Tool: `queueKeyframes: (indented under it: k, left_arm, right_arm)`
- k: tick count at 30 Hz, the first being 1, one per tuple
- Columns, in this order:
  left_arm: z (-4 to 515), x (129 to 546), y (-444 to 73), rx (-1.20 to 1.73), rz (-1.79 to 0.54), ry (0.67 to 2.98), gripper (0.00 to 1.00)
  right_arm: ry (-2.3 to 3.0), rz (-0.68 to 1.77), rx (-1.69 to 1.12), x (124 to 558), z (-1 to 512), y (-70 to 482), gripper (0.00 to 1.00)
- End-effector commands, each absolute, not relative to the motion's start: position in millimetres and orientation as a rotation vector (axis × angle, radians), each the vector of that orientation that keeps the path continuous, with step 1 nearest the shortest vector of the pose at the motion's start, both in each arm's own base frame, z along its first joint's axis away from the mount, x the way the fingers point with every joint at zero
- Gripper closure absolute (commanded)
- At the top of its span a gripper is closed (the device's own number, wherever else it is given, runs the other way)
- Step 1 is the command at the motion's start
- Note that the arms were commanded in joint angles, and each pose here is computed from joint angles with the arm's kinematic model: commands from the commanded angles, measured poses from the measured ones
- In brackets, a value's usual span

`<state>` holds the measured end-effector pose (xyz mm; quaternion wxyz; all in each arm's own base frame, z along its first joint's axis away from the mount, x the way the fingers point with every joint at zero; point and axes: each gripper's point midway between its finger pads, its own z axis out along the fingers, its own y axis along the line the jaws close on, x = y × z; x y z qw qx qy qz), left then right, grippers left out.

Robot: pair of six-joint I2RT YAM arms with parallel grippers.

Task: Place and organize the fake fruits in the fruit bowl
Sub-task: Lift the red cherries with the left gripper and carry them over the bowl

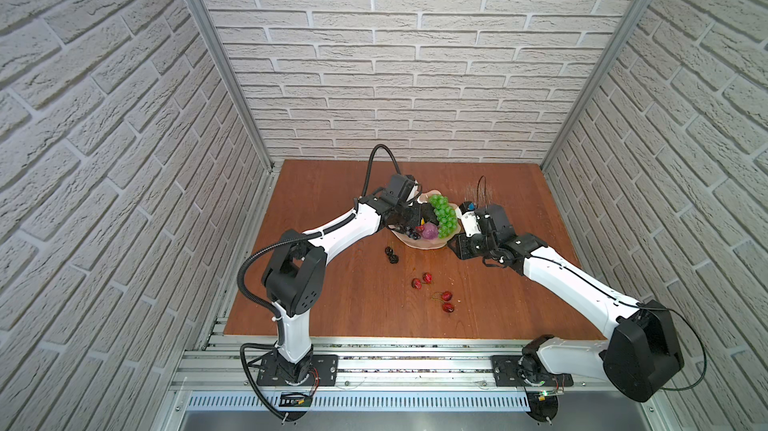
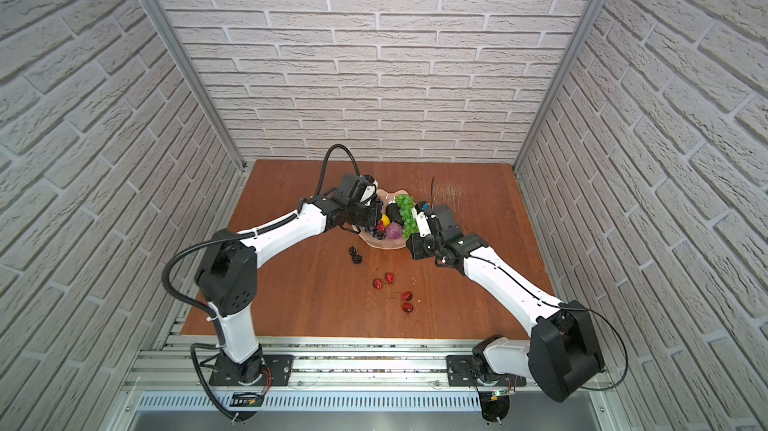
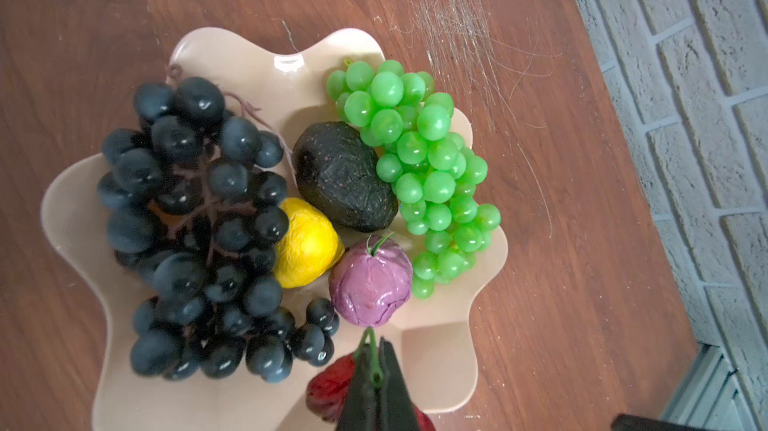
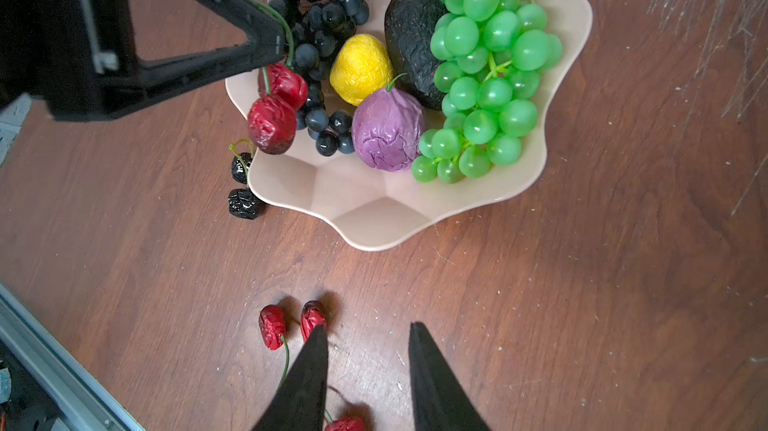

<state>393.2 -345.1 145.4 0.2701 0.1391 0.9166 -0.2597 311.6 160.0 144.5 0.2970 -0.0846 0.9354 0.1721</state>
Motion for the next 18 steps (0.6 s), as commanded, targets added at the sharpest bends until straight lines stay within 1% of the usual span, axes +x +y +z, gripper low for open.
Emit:
queueKeyframes:
  k: [1, 7, 12, 14, 18]
  left_arm:
    - [153, 407, -355, 0.44, -0.703, 2.409, 0.99]
    - [136, 421, -354, 0.464, -0.624, 2.421, 0.98]
    - [123, 423, -354, 0.482, -0.595, 2.442, 0.94]
    - [120, 422, -354, 0.489, -0.593, 2.448, 0.9]
    - [120, 421, -354, 0.488, -0.597, 2.445, 0.76]
  right_arm:
    - [2.462, 0.445, -0.23, 310, 152, 157, 0.65]
    - [2.468, 0.454, -0.237, 310, 152, 159, 0.65]
    - [2.475, 0.449, -0.236, 306, 151, 158, 0.65]
    - [2.476, 0.448, -0.234, 304, 151, 156, 0.65]
    - [2.487, 0.444, -0.232, 301, 150, 155, 0.65]
